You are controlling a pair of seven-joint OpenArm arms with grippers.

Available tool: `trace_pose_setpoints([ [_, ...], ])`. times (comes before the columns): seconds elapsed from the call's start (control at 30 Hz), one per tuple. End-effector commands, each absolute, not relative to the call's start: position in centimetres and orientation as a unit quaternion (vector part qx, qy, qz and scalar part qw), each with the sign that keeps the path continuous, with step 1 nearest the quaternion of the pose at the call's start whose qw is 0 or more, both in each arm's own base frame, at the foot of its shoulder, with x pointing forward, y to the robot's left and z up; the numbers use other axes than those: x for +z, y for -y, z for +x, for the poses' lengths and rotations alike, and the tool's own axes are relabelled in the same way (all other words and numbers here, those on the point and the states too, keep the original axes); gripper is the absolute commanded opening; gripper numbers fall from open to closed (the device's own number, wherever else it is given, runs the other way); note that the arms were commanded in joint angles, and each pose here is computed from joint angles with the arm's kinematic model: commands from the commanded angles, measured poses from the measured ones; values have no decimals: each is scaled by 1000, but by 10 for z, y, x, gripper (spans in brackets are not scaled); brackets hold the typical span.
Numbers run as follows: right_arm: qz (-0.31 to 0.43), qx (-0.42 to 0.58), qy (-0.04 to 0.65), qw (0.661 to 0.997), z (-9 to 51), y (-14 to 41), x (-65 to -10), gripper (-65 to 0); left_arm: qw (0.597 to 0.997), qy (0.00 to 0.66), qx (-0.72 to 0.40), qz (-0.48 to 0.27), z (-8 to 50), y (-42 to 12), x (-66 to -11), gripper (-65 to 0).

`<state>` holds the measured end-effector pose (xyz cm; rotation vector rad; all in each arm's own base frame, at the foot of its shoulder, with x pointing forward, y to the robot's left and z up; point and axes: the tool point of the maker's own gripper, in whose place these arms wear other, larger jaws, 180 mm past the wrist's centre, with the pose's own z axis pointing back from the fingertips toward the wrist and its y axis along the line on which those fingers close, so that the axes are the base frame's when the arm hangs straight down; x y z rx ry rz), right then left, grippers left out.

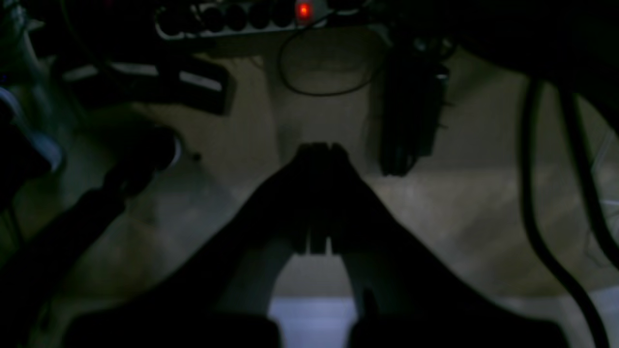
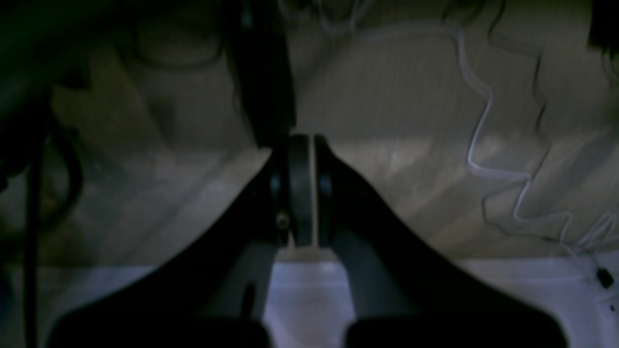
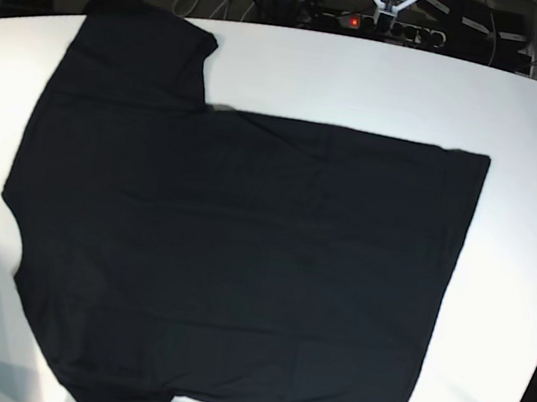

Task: Fold the T-shirt properly
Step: 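Move both grippers down toward the shoulder corners of the black T-shirt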

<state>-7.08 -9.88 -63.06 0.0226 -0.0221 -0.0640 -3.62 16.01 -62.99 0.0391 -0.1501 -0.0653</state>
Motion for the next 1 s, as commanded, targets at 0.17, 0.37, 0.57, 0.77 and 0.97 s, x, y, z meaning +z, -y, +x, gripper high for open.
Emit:
trace_pose_setpoints([
  [0.17, 11, -37, 72, 997, -65, 104, -595, -650, 992, 101, -57, 39, -44, -188, -596, -650],
  [0.37, 4, -37, 115, 993, -62, 112, -559, -650, 984, 156, -77, 34, -35, -195, -550, -650],
  [0.57, -5, -28, 155, 987, -57, 123, -517, -650, 981, 192, -32, 3, -26, -208, -507, -650],
  [0.77, -18, -4, 238, 971, -19, 140, -454, -650, 974, 226, -23, -19, -6, -219, -467, -650],
  [0.97, -21, 7, 299, 954, 13, 143, -406, -650, 955, 298, 0, 9, 31, -243, -418, -650],
])
